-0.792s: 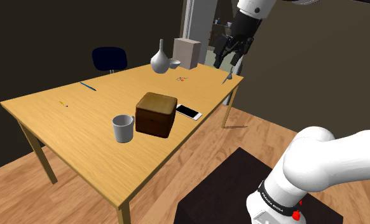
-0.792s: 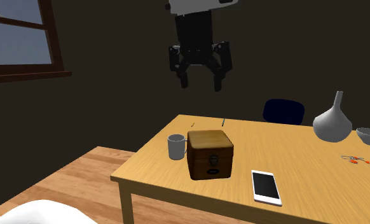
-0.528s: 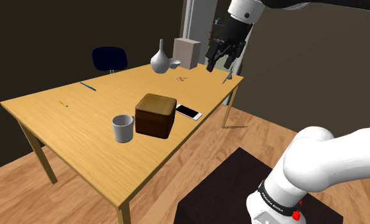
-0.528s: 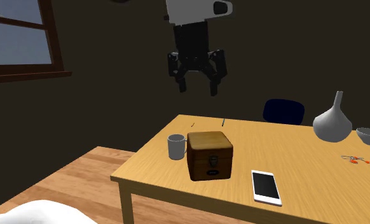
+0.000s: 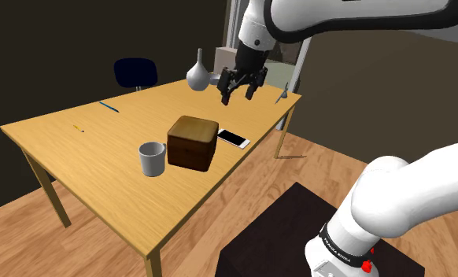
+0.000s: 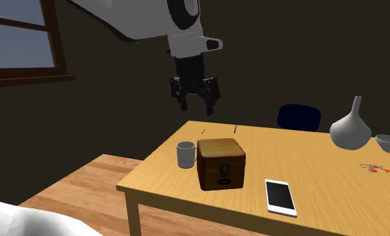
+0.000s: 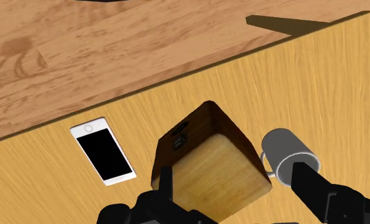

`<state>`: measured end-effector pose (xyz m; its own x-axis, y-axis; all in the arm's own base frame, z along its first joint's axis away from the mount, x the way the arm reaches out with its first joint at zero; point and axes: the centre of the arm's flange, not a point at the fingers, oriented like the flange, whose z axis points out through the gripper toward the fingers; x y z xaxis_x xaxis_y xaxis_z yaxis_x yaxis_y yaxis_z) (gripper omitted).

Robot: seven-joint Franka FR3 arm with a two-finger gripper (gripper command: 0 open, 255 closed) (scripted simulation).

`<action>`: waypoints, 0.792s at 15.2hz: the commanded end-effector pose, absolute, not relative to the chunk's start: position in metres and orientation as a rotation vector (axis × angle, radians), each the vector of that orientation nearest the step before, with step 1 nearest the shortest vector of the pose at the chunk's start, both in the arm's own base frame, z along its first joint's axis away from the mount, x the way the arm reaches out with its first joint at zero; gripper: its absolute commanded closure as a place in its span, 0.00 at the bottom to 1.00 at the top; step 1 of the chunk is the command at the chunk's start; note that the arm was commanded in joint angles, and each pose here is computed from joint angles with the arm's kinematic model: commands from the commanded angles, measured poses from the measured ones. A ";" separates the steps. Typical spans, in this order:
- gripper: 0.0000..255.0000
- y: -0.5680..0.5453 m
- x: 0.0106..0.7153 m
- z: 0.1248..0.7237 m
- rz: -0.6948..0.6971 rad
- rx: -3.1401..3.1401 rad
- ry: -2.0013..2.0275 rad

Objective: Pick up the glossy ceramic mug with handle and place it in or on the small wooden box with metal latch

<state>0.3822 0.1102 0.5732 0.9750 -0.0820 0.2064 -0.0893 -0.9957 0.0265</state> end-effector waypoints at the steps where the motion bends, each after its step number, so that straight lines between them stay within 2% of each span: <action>1: 0.00 0.126 0.400 0.557 0.315 3.085 -0.134; 12: 0.00 0.216 0.484 0.473 0.279 3.071 -0.131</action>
